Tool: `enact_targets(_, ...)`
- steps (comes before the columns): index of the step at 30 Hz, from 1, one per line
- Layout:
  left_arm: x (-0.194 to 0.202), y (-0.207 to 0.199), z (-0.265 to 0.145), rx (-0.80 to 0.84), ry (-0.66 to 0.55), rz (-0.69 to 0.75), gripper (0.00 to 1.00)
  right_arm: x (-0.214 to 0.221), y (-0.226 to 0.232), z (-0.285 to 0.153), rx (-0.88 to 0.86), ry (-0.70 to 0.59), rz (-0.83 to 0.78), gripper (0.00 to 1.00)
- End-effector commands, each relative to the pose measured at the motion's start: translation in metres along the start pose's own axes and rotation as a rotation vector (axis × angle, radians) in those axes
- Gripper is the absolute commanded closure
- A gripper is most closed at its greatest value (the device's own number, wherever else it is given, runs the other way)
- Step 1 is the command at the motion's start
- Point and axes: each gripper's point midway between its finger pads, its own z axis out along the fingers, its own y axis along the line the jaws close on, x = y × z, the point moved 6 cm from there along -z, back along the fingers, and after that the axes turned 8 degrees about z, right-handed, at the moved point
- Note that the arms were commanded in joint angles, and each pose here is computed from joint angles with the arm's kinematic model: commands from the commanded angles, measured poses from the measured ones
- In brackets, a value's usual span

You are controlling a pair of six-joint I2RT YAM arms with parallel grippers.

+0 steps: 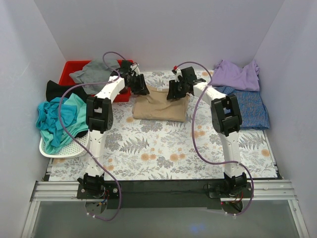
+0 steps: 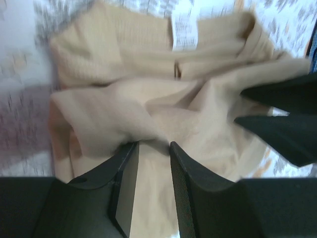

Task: Fold and stack the t-shirts
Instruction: Fold the tshirt

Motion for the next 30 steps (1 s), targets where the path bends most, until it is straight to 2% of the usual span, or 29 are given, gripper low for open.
enact_targets(1, -0.03, -0.003, 0.005, 0.009, -0.085, 0.045, 0.69, -0.005, -0.017, -0.001, 0.079, -0.012, -0.011, 0.49)
enact_targets(10, -0.044, 0.013, 0.035, 0.003, -0.161, 0.073, 0.68, -0.01, -0.042, -0.007, 0.225, -0.07, -0.058, 0.49)
enact_targets(15, -0.055, 0.023, 0.039, -0.059, -0.264, 0.12, 0.67, -0.02, -0.046, -0.016, 0.282, -0.136, -0.102, 0.48)
enact_targets(18, -0.075, 0.019, 0.029, -0.088, -0.347, 0.164, 0.67, -0.026, -0.049, -0.026, 0.315, -0.186, -0.153, 0.48)
enact_targets(22, -0.094, 0.004, 0.007, -0.087, -0.426, 0.2, 0.67, -0.053, -0.036, -0.05, 0.311, -0.313, -0.209, 0.47)
enact_targets(24, -0.1, -0.001, -0.005, -0.1, -0.458, 0.214, 0.67, -0.062, -0.038, -0.059, 0.371, -0.351, -0.203, 0.47)
enact_targets(28, -0.101, -0.001, -0.012, -0.129, -0.47, 0.228, 0.67, -0.064, -0.044, -0.068, 0.453, -0.344, -0.182, 0.47)
enact_targets(30, -0.101, -0.002, -0.016, -0.136, -0.473, 0.225, 0.68, -0.057, -0.043, -0.069, 0.439, -0.333, -0.181, 0.47)
